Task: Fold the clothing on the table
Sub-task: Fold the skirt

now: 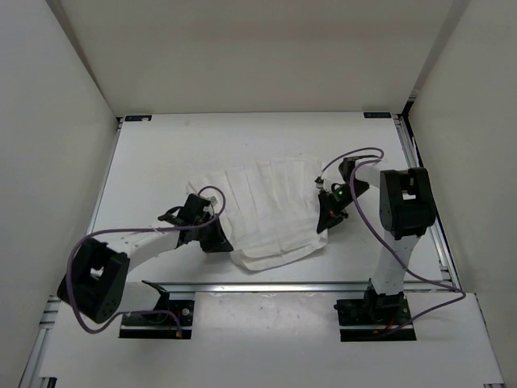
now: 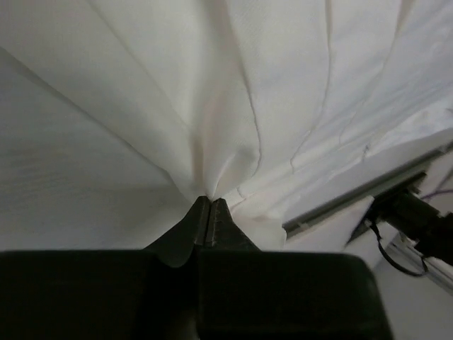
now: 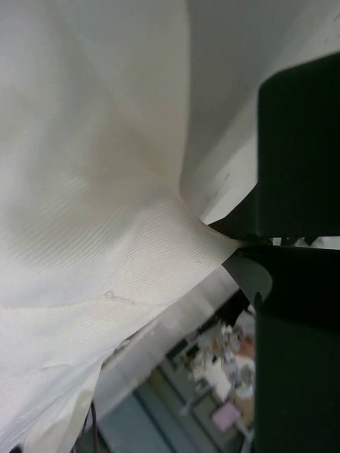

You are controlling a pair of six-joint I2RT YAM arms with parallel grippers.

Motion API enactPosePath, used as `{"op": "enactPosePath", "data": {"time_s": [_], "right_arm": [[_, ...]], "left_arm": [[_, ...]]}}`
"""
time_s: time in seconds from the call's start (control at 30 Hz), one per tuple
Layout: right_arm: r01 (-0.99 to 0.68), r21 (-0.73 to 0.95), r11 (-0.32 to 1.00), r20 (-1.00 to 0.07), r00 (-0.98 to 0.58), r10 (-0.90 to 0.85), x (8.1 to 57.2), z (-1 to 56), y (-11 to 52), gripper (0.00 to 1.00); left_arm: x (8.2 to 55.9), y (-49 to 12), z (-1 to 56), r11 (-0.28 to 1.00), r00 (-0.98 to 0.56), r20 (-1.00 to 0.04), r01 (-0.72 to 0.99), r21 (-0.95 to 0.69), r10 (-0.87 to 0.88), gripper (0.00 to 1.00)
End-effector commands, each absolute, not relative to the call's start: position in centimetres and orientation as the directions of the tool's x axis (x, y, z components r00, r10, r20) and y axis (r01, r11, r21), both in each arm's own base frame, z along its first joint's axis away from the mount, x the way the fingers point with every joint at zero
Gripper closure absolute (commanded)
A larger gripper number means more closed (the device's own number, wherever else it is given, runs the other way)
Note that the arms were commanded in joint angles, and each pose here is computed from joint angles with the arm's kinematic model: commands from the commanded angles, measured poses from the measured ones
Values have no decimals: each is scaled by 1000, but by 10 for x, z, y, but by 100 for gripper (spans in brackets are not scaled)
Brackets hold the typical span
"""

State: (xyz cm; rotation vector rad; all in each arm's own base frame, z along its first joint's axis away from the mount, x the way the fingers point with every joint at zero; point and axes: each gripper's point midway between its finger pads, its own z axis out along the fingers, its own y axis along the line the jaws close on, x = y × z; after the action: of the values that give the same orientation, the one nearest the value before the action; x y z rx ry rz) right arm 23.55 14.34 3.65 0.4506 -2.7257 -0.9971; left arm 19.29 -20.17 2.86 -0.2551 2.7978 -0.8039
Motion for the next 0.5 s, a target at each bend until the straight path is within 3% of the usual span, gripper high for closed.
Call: {"op": "enactPosePath", "data": {"time_s": [0.0,0.13,0.2,0.23,0.37,0.47], "right_arm": [[-167,636,753,67,-961,-270,237,47,117,100],[-140,636,759,59,-972,-229,230,45,100,100],[-139,647,750,71,-968,-240,226,47,101,98],[-134,657,742,85,-965,-249,222,47,104,96],[-148,676,721,93,-955,-283,218,49,113,77],[-172,651,739,72,-955,-286,219,52,110,50]], "left_arm": [[183,-172,40,834,-944,-201,-117,-539,-262,100],[171,-140,50,846,-930,-228,-134,-516,-287,100],[165,-135,52,806,-922,-208,-157,-571,-328,85],[164,-138,55,783,-921,-200,-153,-602,-333,2],[167,-146,61,785,-914,-225,-142,-603,-338,1],[164,-157,62,798,-929,-224,-111,-592,-296,1]]}}
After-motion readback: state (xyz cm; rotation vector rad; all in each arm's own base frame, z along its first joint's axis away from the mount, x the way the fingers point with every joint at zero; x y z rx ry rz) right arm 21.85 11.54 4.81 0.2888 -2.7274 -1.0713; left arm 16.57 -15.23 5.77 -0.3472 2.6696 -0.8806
